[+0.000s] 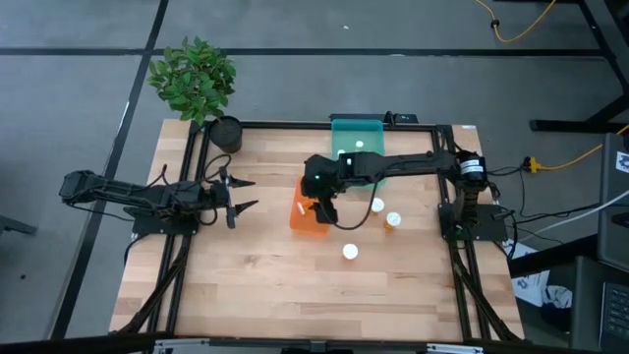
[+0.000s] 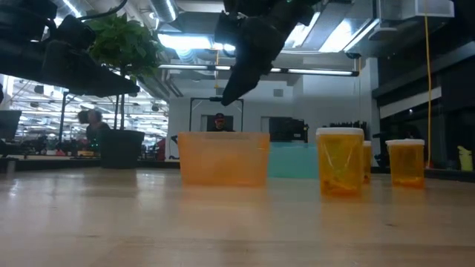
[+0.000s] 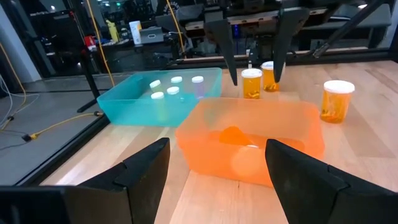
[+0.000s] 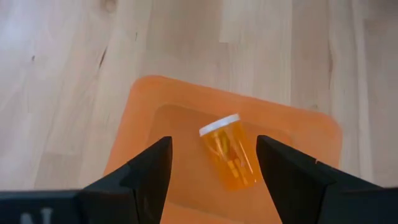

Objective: Pick and place medicine bottles into bin by pill shape (circle, oval)
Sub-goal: Remove the orange capsule bottle from the orange bin

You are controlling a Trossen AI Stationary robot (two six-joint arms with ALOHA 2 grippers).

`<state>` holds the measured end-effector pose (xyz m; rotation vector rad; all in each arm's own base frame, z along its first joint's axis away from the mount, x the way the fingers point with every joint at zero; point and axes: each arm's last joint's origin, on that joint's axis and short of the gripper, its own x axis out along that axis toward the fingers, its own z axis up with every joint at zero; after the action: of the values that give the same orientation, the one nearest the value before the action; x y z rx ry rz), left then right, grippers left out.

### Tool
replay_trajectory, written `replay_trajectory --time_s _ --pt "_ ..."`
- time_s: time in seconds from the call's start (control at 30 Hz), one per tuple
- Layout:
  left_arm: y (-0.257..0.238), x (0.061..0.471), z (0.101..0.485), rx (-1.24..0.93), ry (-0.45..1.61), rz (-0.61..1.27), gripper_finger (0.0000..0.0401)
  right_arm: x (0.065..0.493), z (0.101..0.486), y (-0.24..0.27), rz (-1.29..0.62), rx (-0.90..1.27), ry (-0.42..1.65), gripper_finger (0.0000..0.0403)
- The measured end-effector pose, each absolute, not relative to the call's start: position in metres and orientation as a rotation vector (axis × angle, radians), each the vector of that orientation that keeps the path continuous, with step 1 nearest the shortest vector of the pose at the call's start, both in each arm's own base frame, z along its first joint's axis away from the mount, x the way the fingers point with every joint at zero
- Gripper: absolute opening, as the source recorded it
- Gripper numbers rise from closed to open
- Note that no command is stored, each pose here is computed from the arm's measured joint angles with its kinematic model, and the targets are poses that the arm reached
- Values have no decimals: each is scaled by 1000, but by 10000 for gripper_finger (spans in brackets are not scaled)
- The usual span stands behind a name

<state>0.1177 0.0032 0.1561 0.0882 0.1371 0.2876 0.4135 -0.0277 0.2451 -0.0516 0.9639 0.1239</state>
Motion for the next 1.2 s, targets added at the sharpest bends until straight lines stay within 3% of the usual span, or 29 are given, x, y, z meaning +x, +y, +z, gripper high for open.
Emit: replay_trajectory --time_s 0.53,0.87,1.0,1.2 --pt "3 118 156 87 134 289 257 411 243 -29 102 -125 997 238" --pt "3 118 157 88 133 288 257 411 243 -31 -15 -148 1020 321" --pt "3 118 156 87 134 289 257 410 242 -30 -24 -105 1030 328" --pt "3 118 156 88 134 288 257 406 229 -27 121 -188 1049 324"
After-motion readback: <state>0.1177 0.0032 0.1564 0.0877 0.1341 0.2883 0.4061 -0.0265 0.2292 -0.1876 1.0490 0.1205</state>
